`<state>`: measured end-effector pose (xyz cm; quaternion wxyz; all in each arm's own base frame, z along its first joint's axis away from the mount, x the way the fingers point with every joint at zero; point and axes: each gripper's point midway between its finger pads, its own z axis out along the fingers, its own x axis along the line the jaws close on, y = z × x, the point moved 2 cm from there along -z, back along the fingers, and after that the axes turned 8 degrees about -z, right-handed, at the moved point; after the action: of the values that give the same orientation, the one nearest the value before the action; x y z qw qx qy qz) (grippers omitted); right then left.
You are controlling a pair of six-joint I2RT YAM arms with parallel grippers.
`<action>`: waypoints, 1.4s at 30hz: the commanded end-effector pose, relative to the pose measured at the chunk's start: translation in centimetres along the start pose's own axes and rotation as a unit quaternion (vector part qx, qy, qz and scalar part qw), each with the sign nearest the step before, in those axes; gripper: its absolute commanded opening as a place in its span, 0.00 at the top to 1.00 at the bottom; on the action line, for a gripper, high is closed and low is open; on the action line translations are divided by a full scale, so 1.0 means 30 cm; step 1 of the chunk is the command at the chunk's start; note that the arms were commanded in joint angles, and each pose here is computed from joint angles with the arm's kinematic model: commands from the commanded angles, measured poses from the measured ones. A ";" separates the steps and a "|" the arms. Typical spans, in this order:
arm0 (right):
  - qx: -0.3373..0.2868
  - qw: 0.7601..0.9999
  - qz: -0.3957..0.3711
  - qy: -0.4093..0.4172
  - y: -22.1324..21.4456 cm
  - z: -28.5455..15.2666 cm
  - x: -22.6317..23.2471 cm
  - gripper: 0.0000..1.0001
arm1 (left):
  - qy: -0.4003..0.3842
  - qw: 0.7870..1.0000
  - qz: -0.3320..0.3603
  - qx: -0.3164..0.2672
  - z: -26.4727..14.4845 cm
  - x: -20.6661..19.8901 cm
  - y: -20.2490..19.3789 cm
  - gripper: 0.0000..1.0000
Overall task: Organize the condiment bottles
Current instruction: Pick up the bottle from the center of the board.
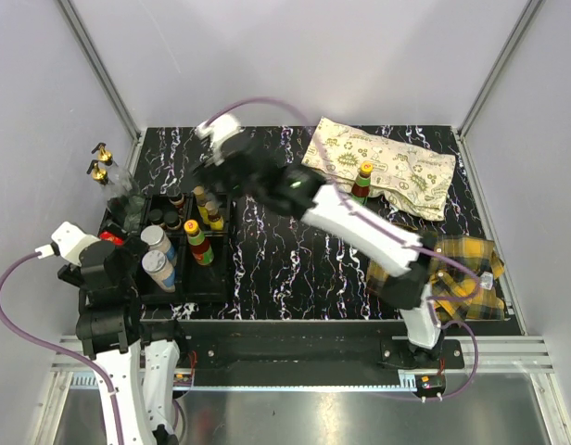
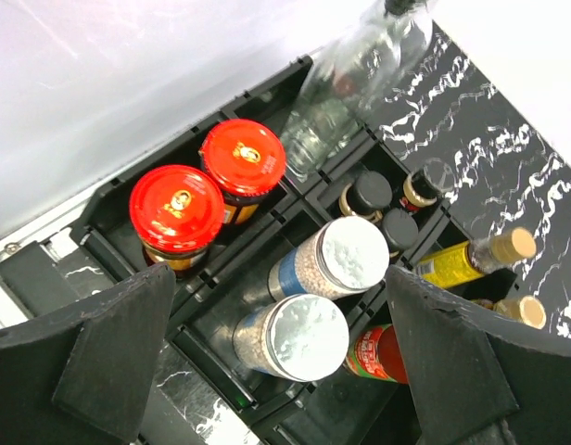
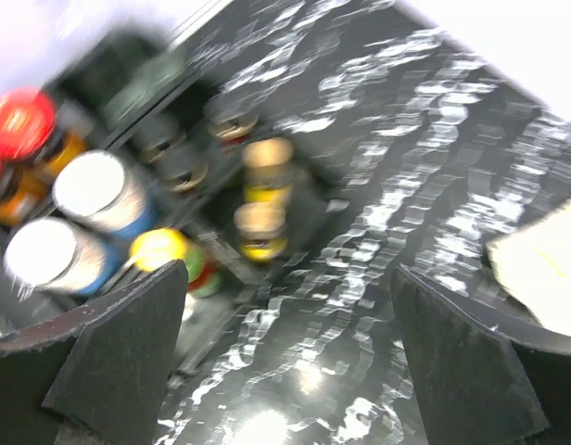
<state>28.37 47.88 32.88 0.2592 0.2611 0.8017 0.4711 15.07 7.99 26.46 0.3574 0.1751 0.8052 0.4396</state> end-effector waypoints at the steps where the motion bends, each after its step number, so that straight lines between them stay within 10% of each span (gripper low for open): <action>1: -0.048 0.987 0.107 -0.112 0.084 -0.216 -0.377 0.00 | -0.038 0.999 0.007 0.002 0.024 -0.035 -0.022 0.01; 18: 0.084 0.905 0.229 -0.350 -0.489 -0.319 -1.024 0.00 | -0.057 0.998 0.015 0.027 0.057 -0.053 -0.079 0.01; 42: 0.158 0.882 0.299 -0.328 -0.753 -0.165 -1.152 0.16 | -0.074 0.997 0.008 0.033 0.055 -0.091 -0.061 0.01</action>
<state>45.49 12.26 18.96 0.2988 0.6674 0.6345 0.2505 17.50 6.36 23.04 0.3714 0.2303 0.8117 0.3876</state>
